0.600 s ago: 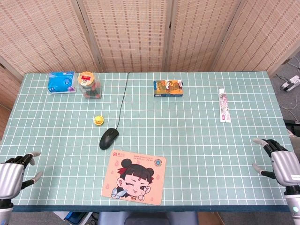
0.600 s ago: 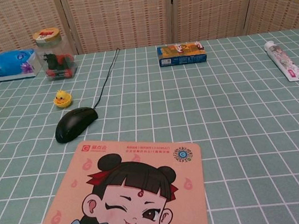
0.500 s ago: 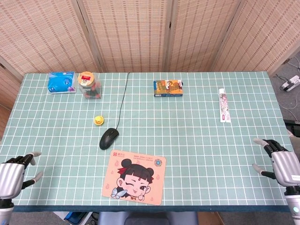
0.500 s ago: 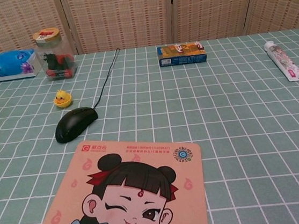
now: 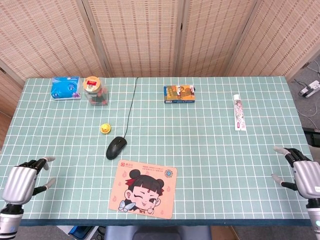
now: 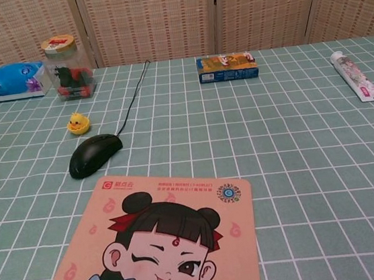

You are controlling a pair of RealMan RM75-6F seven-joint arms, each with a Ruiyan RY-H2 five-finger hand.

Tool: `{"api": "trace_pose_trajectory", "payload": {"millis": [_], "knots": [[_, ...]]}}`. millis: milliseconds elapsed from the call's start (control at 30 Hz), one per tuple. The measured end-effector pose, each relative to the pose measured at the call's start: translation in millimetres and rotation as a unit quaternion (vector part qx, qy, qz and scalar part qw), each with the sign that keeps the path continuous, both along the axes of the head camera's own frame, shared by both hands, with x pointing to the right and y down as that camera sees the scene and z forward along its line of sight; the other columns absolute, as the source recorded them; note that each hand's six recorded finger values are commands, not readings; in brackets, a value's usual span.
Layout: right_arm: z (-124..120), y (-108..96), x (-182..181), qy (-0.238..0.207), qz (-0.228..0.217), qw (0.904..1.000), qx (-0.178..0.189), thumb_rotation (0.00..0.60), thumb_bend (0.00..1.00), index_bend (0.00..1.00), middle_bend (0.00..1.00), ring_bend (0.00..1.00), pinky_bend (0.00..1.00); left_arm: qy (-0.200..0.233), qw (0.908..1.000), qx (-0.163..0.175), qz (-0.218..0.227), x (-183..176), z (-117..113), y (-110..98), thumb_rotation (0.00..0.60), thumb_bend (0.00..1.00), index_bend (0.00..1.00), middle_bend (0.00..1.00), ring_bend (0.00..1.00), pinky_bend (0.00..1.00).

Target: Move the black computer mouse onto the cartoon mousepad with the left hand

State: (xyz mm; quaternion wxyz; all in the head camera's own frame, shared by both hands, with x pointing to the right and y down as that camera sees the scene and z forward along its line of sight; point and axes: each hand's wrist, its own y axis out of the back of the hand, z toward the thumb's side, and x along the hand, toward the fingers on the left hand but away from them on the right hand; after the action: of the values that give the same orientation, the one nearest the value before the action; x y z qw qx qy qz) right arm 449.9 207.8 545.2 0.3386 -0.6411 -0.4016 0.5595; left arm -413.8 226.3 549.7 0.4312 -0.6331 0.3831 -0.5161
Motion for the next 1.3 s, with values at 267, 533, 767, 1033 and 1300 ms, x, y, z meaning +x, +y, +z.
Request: {"api": "trace_pose_trajectory", "payload": {"millis": [267,533,767,1033,1300], "knots": [[-4.9,-0.9,3.5,-0.004,0.005,1.0000,0.007,0.600,0.14,0.24,0.29,0.22,0.44,0.023,0.9993,0.003,0.030,37.5,-2.1,-29.3,0.600,0.01,0.39,0.74,0.91,1.00],[-10.4,-0.2,6.2,-0.011,0.009,0.9998,0.014,0.600,0.14,0.24,0.29,0.22,0.44,0.034,0.9959,-0.019,0.082,92.8,6.9,-58.9,0.600,0.01,0.25,1.00,1.00,1.00],[-15.8,-0.5,10.2,-0.019,0.013,0.9995,0.020,0.600,0.14,0.23,0.29,0.22,0.44,0.033,0.9941,-0.040,0.095,133.7,29.6,-80.1,0.600,0.01,0.11,1.00,1.00,1.00],[-19.2,-1.8,15.2,-0.026,0.018,0.9992,0.023,0.600,0.14,0.23,0.29,0.22,0.44,0.021,0.9937,-0.051,0.098,174.2,63.1,-91.0,0.600,0.00,0.02,1.00,1.00,1.00],[-21.3,-2.0,17.1,-0.030,0.020,0.9991,0.024,0.600,0.14,0.24,0.29,0.22,0.44,-0.001,0.9920,-0.070,0.104,203.1,92.4,-87.1,0.600,0.00,0.01,1.00,1.00,1.00]]}}
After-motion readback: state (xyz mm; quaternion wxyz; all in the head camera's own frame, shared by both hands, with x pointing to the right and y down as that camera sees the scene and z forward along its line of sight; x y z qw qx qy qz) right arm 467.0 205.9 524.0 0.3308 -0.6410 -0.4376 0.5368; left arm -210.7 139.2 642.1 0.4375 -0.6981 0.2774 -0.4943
